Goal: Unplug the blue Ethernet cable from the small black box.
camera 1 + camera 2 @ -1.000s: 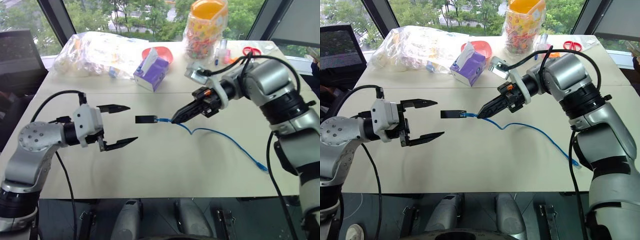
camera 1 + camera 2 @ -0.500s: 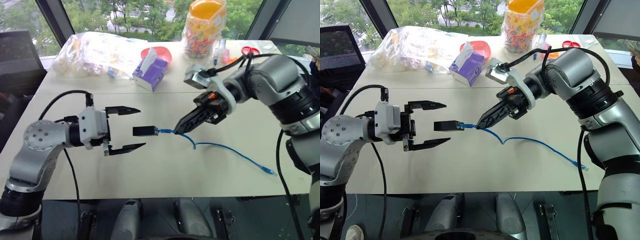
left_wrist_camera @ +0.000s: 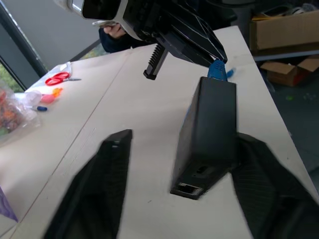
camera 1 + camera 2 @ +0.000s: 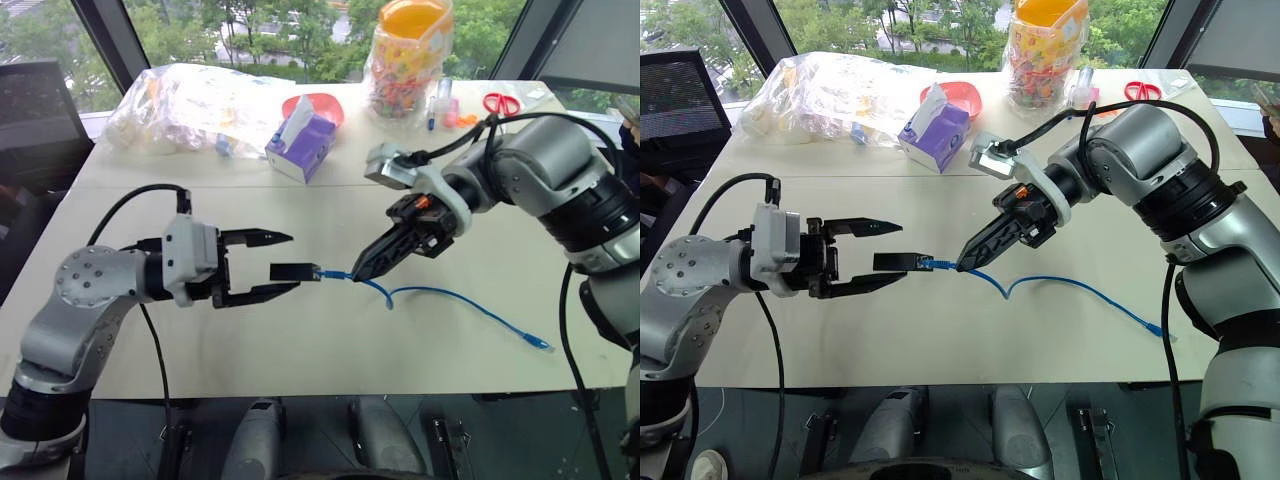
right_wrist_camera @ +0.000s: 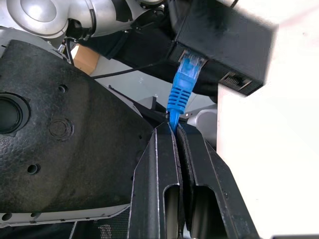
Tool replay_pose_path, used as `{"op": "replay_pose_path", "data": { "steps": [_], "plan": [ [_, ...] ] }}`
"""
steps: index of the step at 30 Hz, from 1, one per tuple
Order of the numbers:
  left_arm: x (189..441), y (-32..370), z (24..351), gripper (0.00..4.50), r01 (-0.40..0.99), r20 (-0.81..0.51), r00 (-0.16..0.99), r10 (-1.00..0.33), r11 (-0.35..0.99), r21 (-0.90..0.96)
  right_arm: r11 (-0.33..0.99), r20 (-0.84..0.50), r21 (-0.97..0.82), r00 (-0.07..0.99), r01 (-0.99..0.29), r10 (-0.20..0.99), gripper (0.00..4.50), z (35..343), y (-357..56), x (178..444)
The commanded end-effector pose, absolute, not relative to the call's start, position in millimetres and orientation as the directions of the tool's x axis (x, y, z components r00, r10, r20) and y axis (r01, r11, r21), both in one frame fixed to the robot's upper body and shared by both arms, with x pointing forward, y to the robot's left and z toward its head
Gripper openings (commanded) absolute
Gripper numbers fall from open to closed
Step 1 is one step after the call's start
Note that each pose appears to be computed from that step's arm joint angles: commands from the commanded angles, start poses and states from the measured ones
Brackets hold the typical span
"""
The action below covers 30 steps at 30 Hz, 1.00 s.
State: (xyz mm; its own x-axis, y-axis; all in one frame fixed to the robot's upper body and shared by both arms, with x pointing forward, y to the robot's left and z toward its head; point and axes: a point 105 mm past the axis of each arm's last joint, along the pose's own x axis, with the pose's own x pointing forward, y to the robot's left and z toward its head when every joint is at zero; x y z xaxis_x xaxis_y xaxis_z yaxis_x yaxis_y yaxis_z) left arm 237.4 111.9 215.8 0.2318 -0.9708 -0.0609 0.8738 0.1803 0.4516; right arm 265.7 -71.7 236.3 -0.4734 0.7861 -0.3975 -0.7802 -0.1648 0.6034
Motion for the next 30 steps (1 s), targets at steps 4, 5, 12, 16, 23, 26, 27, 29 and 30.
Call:
{"op": "replay_pose_path", "data": {
  "steps": [4, 5, 12, 16, 23, 26, 27, 29, 30],
  "plan": [
    [229, 103, 216, 0.47, 0.880, -0.043, 0.198, -0.979, 0.158, 0.448, -0.219, -0.379, 0.579, -0.496, -0.786, 0.781, 0.00, 253, -68, 259],
    [228, 103, 216, 0.47, 0.881, -0.043, 0.196, -0.980, 0.157, 0.447, -0.219, -0.379, 0.579, -0.497, -0.785, 0.781, 0.00, 253, -68, 259],
    [227, 102, 215, 0.47, 0.883, -0.052, 0.201, -0.978, 0.158, 0.442, -0.214, -0.380, 0.564, -0.481, -0.798, 0.790, 0.00, 253, -68, 263],
    [227, 103, 215, 0.47, 0.883, -0.057, 0.203, -0.978, 0.158, 0.442, -0.216, -0.388, 0.532, -0.463, -0.818, 0.797, 0.58, 251, -69, 268],
    [226, 112, 214, 0.47, 0.908, -0.082, 0.213, -0.974, 0.167, 0.384, -0.143, -0.469, 0.411, -0.343, -0.900, 0.814, 2.68, 240, -77, 294],
    [231, 123, 215, 0.47, 0.934, -0.099, 0.241, -0.965, 0.203, 0.294, -0.093, -0.470, 0.209, -0.184, -0.974, 0.863, 2.68, 246, -79, 322],
    [233, 125, 215, 0.47, 0.940, -0.104, 0.247, -0.963, 0.212, 0.268, -0.080, -0.463, 0.152, -0.143, -0.985, 0.875, 2.68, 249, -78, 328],
    [232, 134, 213, 0.47, 0.963, -0.135, 0.237, -0.962, 0.214, 0.161, -0.071, -0.385, 0.028, -0.076, -0.997, 0.920, 2.68, 265, -72, 335],
    [232, 138, 212, 0.47, 0.967, -0.143, 0.237, -0.961, 0.220, 0.125, -0.065, -0.359, -0.030, -0.050, -0.997, 0.932, 2.68, 270, -71, 338]
  ]
}}
